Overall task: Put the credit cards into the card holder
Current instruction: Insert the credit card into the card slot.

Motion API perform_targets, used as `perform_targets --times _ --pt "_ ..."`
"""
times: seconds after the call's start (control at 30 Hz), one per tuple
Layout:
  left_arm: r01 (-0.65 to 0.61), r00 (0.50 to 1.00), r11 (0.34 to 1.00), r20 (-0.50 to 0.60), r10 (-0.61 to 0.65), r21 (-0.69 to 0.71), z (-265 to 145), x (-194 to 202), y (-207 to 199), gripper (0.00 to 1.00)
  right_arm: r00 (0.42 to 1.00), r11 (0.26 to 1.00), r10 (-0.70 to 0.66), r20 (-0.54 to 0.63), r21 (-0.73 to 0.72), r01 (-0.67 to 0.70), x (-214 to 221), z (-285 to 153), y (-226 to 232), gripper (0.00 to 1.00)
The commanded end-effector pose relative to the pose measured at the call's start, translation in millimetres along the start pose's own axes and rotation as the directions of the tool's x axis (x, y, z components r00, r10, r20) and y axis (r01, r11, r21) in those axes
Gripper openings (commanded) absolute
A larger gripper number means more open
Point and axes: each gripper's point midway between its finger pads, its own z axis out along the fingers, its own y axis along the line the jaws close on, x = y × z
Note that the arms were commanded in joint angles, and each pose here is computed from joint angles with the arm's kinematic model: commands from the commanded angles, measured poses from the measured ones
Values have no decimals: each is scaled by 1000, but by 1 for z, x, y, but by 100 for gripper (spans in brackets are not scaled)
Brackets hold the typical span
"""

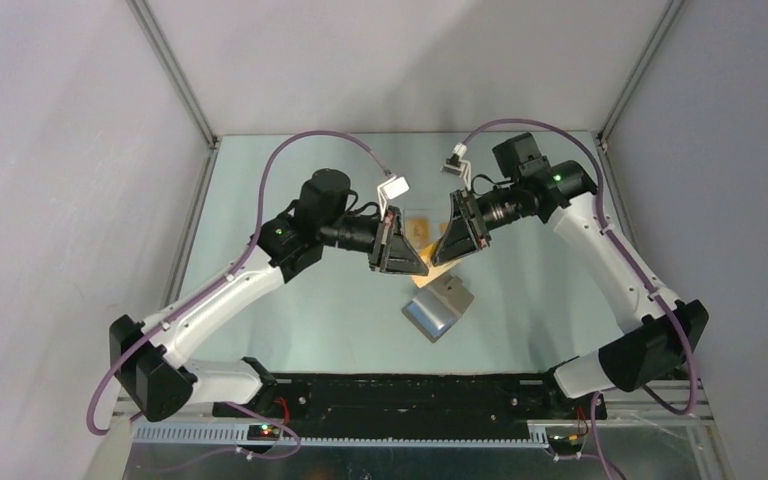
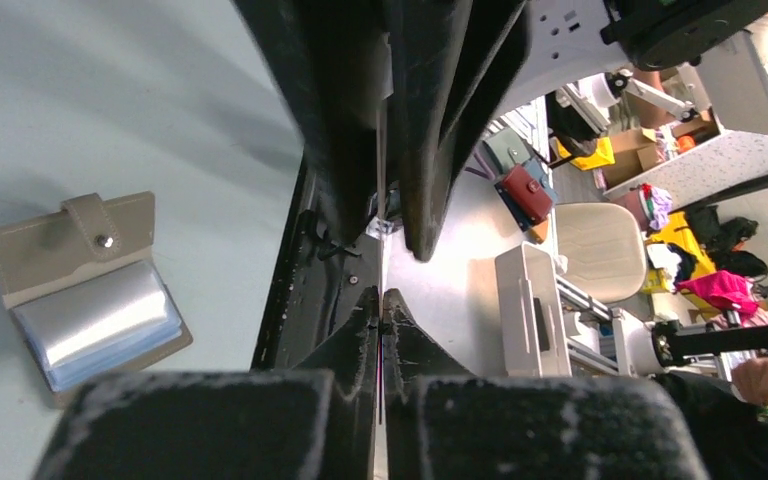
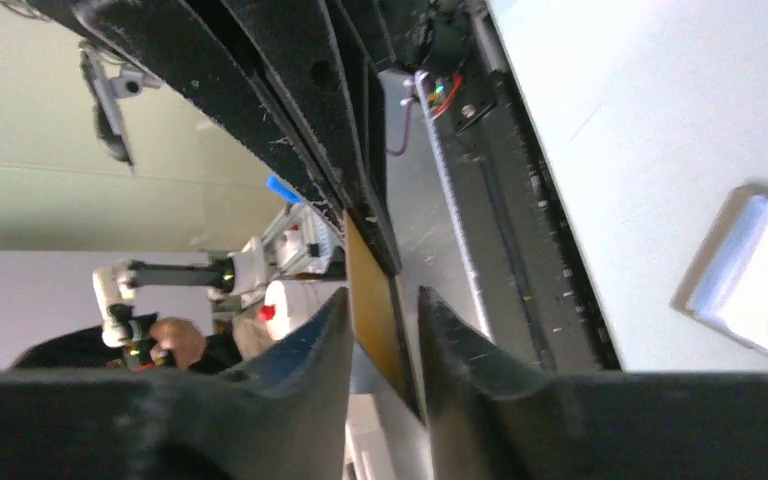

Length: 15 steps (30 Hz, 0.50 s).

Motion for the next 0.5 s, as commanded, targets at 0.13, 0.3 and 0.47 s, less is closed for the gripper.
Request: perform_targets --times 0.13,0.3,0.47 --pt "88 978 968 206 -39 -236 -6 -36 31 0 910 979 -1 414 187 -84 -59 -57 -8 96" --pt "260 844 936 526 -102 -236 -26 -71 39 0 801 963 -57 596 245 -115 -71 -81 -3 99" --pt "286 620 957 771 -150 -44 -57 -96 20 0 787 990 -9 617 119 -82 -71 -70 4 99"
